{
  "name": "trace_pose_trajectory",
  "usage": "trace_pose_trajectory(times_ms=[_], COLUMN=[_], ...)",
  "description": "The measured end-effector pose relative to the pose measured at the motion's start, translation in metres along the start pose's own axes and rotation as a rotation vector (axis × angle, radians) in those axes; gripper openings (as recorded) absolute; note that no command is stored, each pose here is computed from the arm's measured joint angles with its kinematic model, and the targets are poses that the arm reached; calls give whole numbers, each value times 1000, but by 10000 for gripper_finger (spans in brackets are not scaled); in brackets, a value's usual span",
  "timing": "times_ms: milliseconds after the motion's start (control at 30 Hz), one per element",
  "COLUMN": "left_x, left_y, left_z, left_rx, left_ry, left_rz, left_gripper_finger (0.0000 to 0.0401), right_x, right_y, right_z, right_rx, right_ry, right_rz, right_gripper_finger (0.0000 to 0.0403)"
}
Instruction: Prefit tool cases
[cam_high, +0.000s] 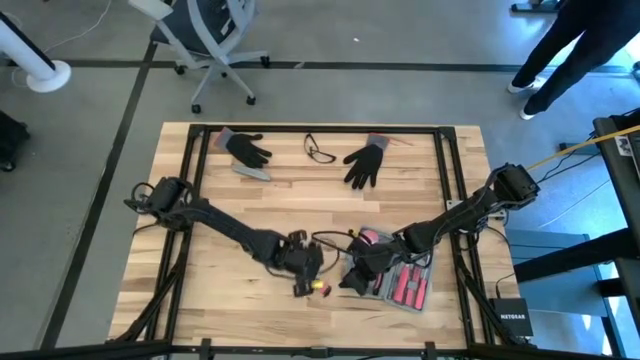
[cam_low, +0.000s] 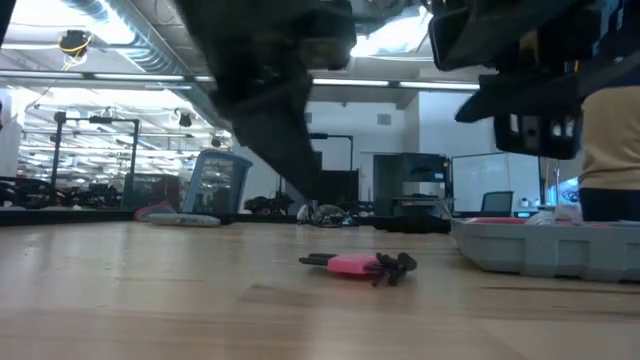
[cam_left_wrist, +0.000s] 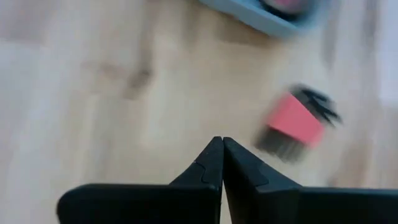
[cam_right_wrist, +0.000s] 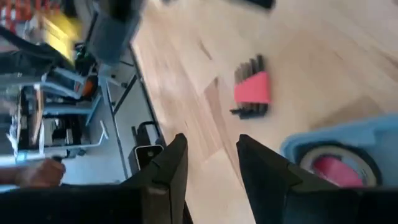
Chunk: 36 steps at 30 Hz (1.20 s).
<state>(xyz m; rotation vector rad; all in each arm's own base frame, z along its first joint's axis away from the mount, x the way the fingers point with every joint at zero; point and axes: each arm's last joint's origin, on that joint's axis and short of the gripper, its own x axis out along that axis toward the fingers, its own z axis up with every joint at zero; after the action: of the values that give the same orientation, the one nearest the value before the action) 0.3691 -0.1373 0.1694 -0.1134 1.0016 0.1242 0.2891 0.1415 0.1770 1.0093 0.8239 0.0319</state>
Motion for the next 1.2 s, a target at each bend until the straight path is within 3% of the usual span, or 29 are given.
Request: trace_pose_trajectory(times_ms=[133, 233, 500, 600, 700, 833, 1033, 1200], left_x=[-3, -5, 1, 3, 6, -2, -23, -20], left_y=[-24, -29, -20, -19, -15, -2, 26, 51], left_z=[-11, -18, -32, -39, -48, -56, -58, -61], left_rx=[256, 343, 234, 171, 122, 23, -93, -165], left_ry=[-11, 20, 160, 183, 206, 207, 39, -39], left_rz=[-58, -67, -33, -18, 8, 29, 49, 37], left_gripper_finger=[0, 0, 0, 0, 0, 0, 0, 0], right_x=[0, 0, 31, 44, 40, 10, -48, -69], right_y=[2, 3, 18, 21, 22, 33, 20, 9], right_z=[0, -1, -3, -4, -9, -22, -64, -68], right_rx=[-167, -294, -508, -487, -487, -436, -199, 4], right_ry=[9, 55, 191, 340, 426, 492, 438, 243], right_rz=[25, 53, 101, 32, -92, -169, -517, -570], right_gripper_finger=[132, 144, 231, 238, 178, 29, 3, 1])
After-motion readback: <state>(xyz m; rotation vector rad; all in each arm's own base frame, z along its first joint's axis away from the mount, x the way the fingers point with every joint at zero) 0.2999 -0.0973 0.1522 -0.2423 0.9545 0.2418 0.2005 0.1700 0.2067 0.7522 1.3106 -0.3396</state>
